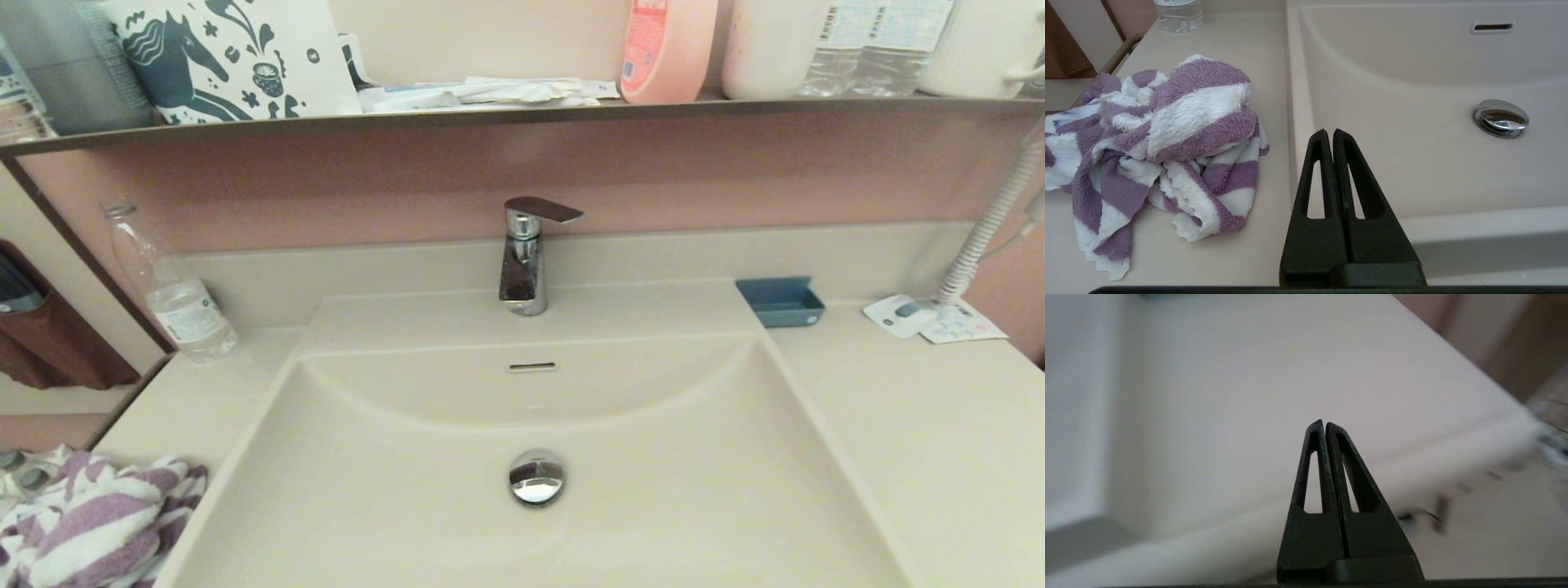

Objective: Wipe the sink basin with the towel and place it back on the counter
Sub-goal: Pick up the cloth

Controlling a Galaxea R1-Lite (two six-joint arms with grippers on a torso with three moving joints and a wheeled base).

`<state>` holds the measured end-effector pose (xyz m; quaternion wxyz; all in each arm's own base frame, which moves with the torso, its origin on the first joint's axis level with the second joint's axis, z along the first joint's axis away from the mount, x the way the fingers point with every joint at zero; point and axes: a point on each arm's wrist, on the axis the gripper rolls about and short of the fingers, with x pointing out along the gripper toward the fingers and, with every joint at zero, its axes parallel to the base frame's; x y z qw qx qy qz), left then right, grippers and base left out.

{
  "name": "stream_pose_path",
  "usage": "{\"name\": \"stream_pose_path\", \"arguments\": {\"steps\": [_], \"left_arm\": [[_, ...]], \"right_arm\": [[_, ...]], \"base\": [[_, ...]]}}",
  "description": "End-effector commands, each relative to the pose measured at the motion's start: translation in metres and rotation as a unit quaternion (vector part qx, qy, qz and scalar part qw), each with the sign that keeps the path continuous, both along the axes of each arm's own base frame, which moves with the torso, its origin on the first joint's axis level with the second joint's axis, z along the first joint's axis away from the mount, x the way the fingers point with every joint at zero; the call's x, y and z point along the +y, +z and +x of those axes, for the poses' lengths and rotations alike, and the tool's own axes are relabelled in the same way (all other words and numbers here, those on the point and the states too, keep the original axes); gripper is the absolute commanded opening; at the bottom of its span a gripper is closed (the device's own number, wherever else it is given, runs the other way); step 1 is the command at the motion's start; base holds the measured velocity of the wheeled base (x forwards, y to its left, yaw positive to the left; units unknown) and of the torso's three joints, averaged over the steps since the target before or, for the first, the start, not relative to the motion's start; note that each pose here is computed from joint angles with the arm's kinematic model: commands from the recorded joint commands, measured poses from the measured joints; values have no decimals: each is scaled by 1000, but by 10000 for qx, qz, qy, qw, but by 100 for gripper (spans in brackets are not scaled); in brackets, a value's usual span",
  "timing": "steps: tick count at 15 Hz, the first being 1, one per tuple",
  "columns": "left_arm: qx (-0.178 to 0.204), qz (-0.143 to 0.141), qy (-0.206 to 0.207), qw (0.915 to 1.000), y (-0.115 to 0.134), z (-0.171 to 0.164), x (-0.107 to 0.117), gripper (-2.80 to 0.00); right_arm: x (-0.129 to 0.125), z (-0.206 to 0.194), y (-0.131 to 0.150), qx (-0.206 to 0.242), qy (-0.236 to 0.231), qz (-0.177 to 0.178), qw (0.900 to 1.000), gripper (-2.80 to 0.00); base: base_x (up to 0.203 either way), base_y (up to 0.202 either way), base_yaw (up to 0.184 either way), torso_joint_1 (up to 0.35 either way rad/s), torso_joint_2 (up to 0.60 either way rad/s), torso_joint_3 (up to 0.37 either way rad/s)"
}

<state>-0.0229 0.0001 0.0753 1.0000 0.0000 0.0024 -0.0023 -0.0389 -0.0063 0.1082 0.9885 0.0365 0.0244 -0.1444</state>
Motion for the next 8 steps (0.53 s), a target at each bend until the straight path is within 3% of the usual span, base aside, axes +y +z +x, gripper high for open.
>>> {"name": "stream_pose_path", "arguments": {"steps": [1,6,8], "left_arm": [[-1,0,-7,10000,0,0,0,-280],[-1,0,0,10000,0,0,0,-280],[-1,0,0,10000,0,0,0,-280]], "right_arm": [[2,4,-10,-291,485,53,9984,-280],[5,10,-22,-188,1191,68,9927,-280],[6,13,-29,-80,1311,-396,9905,-280]], "base": [[0,0,0,0,0,0],[0,0,0,0,0,0],[0,0,0,0,0,0]]}}
